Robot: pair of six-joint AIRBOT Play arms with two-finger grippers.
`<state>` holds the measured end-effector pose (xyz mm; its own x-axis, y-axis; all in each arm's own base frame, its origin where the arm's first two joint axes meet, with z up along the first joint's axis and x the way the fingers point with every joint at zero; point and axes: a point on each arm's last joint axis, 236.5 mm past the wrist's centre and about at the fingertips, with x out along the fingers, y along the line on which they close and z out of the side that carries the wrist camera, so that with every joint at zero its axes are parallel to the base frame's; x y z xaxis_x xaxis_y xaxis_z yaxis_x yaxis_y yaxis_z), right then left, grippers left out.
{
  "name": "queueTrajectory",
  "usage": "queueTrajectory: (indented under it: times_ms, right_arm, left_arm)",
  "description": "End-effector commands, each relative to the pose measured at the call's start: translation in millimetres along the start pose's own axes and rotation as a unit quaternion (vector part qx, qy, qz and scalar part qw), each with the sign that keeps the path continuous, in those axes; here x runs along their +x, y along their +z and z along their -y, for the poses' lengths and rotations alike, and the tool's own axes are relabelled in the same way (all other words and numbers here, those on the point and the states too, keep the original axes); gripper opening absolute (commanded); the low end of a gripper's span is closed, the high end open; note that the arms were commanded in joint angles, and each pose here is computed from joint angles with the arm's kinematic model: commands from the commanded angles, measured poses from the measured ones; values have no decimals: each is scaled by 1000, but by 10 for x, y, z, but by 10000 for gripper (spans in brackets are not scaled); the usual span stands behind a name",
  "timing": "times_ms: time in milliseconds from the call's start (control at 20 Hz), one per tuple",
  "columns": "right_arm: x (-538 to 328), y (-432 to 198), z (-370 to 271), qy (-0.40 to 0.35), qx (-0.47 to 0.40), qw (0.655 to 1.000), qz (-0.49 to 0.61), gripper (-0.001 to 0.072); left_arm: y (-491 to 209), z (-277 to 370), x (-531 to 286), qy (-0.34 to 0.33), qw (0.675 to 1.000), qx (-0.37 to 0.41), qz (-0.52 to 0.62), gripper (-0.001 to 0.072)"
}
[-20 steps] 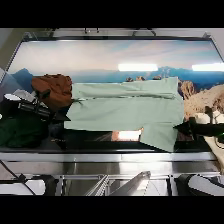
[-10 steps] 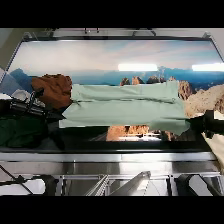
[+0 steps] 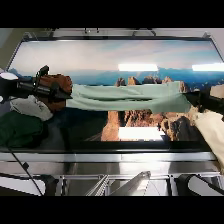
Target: Fold the shirts.
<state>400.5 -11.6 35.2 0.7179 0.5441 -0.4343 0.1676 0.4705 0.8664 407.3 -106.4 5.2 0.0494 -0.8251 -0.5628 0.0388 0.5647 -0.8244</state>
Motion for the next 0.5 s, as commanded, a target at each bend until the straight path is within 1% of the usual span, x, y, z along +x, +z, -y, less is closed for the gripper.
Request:
queueTrajectory:
  times_ms: [0,100,250,350,450]
  right_arm:
    - [467,464,210,-22,-11,1000,18,29]
    - [658,633,438,-33,-1,999,12,29]
    - [906,655,864,-55,10,998,-16,29]
    - [1002,573,1041,-59,-1,998,-33,29]
    - [1019,496,1099,-60,-31,996,-49,30]
  left_arm:
    - [671,-20,24,12,999,12,42,20]
    - [893,-205,85,17,999,3,43,20]
    - [950,-627,295,28,999,-32,10,17]
    - [921,-791,427,18,998,-54,-14,17]
    - [835,-822,538,10,997,-50,-49,19]
